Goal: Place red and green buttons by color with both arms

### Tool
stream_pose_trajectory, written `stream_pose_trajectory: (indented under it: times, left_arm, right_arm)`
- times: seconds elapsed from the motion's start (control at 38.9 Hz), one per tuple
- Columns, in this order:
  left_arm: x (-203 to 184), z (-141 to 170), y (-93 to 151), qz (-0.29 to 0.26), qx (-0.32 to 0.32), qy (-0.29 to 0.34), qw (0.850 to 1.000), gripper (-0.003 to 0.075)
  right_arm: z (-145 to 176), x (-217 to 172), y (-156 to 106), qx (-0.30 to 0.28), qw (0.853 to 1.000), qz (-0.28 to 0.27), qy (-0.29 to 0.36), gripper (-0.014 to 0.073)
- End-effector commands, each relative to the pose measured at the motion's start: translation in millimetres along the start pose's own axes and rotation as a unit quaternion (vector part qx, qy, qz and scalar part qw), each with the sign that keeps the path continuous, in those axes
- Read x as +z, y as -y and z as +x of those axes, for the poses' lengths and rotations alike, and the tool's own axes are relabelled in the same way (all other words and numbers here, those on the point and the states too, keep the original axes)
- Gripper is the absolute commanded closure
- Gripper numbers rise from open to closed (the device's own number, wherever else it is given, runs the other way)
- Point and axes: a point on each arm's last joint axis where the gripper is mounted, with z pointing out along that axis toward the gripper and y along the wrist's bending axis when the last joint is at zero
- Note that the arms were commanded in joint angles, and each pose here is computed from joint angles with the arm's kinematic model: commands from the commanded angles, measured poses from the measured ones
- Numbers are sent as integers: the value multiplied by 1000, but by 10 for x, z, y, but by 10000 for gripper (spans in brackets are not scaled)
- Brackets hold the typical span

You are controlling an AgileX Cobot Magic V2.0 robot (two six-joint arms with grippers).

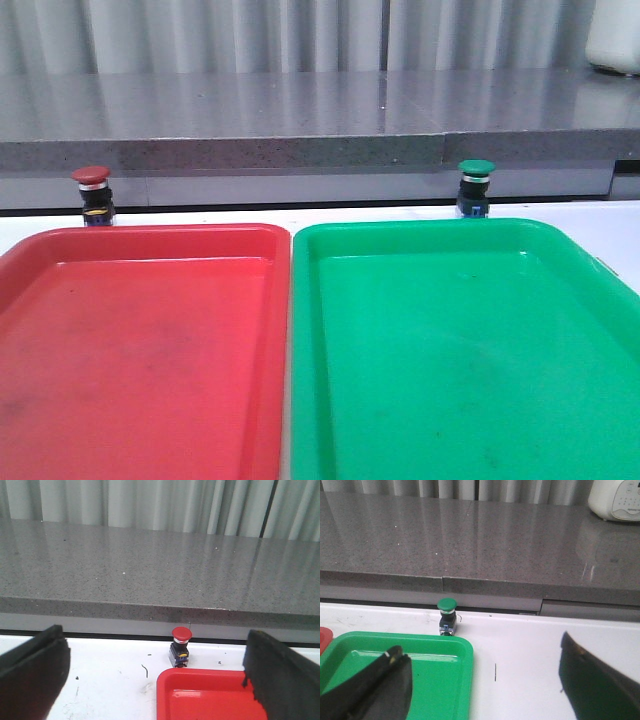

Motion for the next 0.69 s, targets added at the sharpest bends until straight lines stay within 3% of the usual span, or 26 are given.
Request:
stream_pose_trajectory:
  times: [0.0, 0.13, 0.21, 0.46, 0.67]
  left_arm:
    - [-6, -198, 13, 2, -6, 57, 998, 41]
    - [68, -251, 11, 2, -4, 82, 997, 41]
    - [212, -267, 16, 2, -4, 64, 998, 41]
    - [985, -321, 132, 20, 4, -63, 998, 41]
    - [1717, -247, 301, 35, 13, -191, 981, 41]
  right_arm:
    - [-176, -13, 7, -5, 999, 5, 48, -35]
    - [-176, -13, 7, -5, 999, 5, 48, -35]
    - [-176, -13, 7, -5, 999, 5, 48, -35]
    - [-176, -13, 7, -5, 999, 5, 48, -35]
    - [-176, -13, 7, -5, 999, 5, 48, -35]
